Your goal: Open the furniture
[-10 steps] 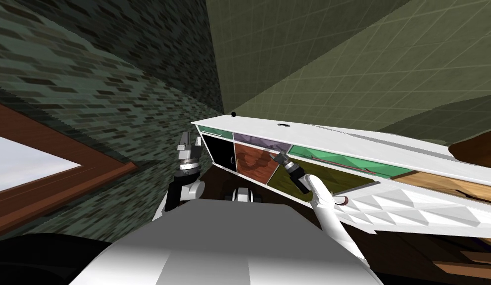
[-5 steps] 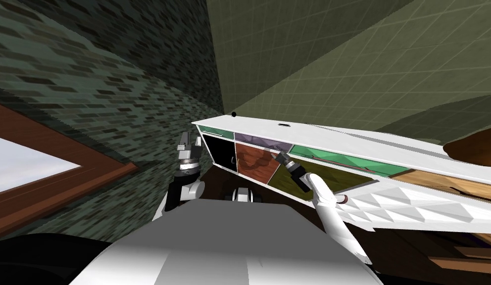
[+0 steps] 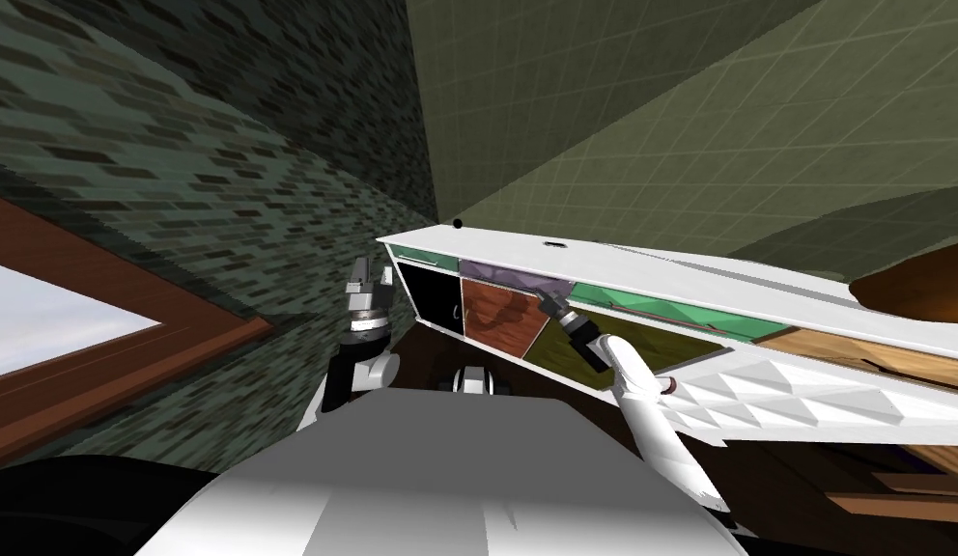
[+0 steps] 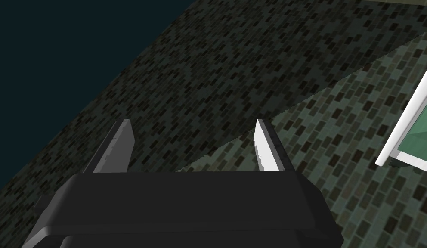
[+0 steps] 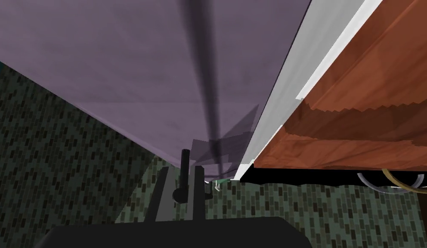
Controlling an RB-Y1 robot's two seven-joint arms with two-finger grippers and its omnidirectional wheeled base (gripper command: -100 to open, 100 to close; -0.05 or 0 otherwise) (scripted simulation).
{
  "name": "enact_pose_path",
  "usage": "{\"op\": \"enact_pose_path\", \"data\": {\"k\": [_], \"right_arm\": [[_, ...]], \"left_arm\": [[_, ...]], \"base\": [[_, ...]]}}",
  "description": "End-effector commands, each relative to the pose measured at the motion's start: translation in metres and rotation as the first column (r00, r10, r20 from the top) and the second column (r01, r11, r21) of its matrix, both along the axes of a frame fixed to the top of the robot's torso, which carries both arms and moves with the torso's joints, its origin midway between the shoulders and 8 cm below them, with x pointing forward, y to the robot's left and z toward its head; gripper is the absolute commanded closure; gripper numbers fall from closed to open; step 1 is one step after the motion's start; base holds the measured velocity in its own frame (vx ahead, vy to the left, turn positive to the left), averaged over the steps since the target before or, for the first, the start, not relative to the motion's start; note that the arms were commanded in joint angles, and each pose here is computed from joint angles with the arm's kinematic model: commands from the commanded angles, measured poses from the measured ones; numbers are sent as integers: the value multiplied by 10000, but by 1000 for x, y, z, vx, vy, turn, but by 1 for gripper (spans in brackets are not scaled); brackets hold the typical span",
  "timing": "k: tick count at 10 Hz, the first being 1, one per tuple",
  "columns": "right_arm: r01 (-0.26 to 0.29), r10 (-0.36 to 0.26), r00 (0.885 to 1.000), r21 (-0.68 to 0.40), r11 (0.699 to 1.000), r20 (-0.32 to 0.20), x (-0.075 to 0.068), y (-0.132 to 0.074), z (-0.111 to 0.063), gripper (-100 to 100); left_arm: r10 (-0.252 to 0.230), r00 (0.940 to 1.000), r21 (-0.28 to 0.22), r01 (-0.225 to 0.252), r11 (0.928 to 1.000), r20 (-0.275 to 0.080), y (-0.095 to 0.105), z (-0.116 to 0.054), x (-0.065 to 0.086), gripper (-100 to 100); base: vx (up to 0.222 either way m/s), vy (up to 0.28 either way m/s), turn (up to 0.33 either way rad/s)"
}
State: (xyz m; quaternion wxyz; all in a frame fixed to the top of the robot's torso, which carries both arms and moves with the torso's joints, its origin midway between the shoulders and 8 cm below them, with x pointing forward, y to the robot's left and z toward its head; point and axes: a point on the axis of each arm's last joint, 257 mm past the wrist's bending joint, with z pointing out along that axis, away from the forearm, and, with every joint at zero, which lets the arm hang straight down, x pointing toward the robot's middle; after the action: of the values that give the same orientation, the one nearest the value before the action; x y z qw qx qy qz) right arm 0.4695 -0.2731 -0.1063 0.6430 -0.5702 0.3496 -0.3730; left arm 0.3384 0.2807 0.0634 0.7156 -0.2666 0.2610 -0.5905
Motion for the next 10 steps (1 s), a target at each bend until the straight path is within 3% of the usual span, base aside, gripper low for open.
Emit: {"op": "enact_pose_path", "data": {"k": [1,3,4,10], "right_arm": [[-124,124,9998,4,9999,-161,-5,4,-6,100],[-141,141,9999,-5,9999,-74,-6,4,-2,100],[-187,187,9998,-11,9998,-111,-4,-3,8,-100],[-293,293,9995,-45,9996,-108,4,-25,47,-100]], "left_arm": [[0,10000,0,0,10000,0,0,0,0,0],[0,10000,0,0,10000,0,0,0,0,0],[1,10000,1,-1,10000,-2,0,0,0,0],[2,10000,2,-2,10000,-2,0,0,0,0]], "base": [[-175,84,-50],[-136,55,-32],[-29,39,-25],[-3,54,-19]]}}
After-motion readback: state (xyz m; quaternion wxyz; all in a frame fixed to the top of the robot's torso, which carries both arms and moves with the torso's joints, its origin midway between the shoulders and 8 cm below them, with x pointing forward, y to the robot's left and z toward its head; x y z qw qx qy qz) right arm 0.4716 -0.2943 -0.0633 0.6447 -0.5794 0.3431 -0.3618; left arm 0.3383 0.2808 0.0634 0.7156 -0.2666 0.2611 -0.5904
